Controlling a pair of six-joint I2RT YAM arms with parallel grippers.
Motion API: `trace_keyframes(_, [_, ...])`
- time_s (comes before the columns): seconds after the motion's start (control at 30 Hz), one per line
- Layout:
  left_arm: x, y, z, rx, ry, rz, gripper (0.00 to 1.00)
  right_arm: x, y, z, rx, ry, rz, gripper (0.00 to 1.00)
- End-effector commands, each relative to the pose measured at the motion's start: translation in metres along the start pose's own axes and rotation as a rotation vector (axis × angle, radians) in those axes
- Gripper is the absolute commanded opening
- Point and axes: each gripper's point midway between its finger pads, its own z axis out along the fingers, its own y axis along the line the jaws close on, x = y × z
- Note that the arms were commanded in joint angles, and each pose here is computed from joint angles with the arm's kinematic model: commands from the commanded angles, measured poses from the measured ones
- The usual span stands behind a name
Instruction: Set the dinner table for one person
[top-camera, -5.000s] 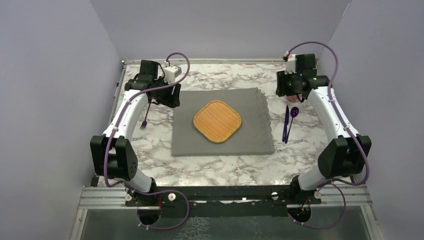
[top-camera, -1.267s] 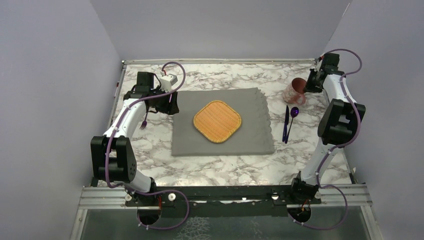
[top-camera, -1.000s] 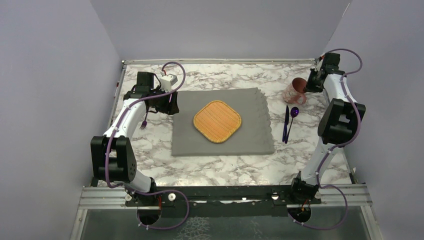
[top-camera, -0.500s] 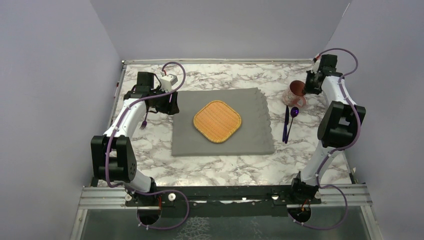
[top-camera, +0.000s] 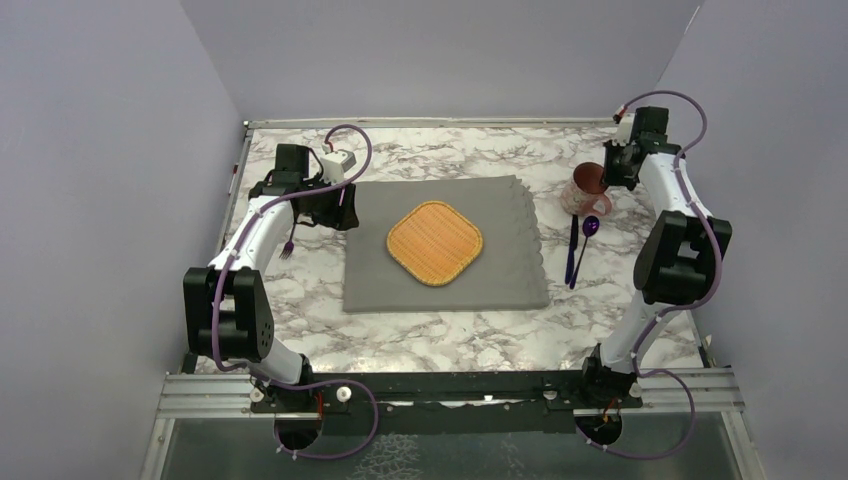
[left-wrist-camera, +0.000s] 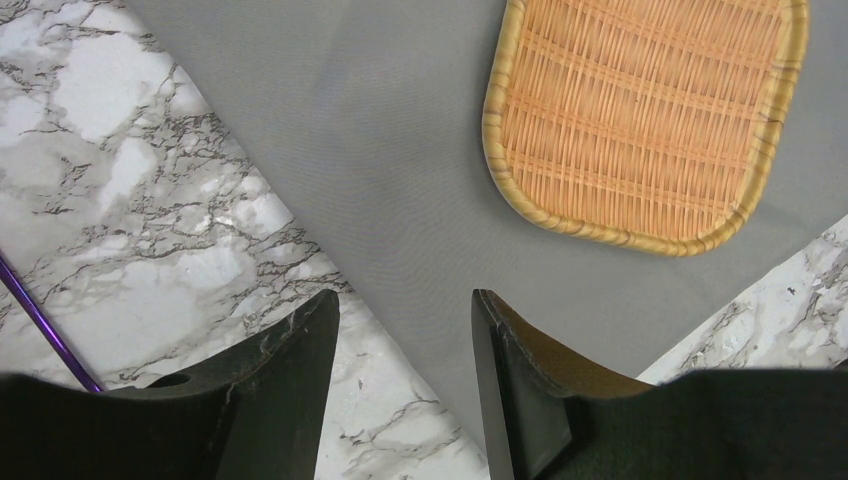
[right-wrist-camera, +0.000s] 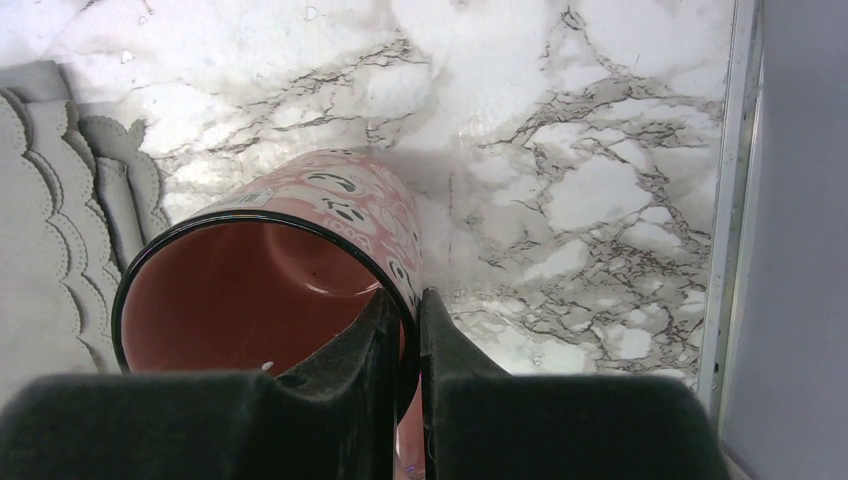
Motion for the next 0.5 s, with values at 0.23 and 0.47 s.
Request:
trace_keyframes(0.23, [-0.007, 0.000, 0.000, 0.016, -0.027, 0.005, 0.54, -0.052, 0.046, -0.040, -0.101, -0.153, -0.134, 0.01])
trace_keyframes(0.47, [-0.005, 0.001, 0.002, 0.013, -0.019, -0.002, 0.54, -0.073, 0.074, -0.054, -0.140, -0.177, -0.180, 0.01])
